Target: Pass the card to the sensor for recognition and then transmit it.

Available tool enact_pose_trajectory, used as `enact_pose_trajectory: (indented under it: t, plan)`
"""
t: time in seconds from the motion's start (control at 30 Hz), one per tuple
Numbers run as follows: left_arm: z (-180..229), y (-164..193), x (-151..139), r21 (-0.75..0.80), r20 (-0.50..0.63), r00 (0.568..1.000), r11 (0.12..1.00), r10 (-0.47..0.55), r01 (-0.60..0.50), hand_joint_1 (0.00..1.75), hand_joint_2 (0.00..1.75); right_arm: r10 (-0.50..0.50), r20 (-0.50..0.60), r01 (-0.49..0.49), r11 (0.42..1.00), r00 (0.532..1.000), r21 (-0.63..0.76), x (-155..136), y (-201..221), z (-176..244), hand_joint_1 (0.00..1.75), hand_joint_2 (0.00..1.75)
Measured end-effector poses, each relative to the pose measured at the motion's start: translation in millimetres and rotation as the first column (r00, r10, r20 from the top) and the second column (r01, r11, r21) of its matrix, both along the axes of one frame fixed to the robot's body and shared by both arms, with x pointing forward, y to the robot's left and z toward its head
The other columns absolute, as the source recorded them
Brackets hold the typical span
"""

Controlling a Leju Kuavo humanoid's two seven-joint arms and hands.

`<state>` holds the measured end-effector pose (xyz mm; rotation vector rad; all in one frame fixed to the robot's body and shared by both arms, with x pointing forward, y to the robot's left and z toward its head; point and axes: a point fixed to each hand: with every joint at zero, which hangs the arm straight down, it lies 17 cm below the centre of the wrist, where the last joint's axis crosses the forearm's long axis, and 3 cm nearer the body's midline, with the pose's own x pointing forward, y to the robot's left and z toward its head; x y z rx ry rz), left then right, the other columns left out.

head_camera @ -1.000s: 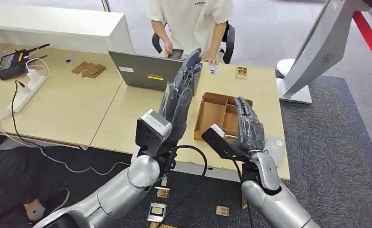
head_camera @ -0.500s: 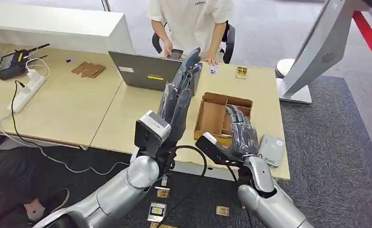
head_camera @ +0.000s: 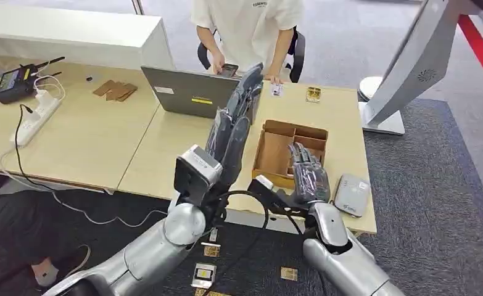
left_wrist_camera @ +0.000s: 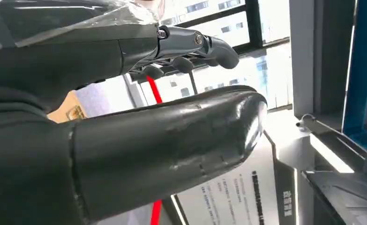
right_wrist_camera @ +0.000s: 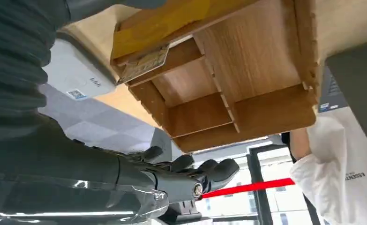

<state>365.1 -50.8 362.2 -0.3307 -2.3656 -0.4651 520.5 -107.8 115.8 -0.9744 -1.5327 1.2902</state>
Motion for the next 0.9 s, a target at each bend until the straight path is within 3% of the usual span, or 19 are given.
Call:
enact_pose_trajectory:
  t: [0.9]
  plan:
    - [4,-9,-8,-0.006,0.005,0.999,0.999,-0.043,0.043,0.00,0.00,-0.086,-0.025,0.081,0.983,0.996,-0.164,18,-33,-26,0.00,1.75]
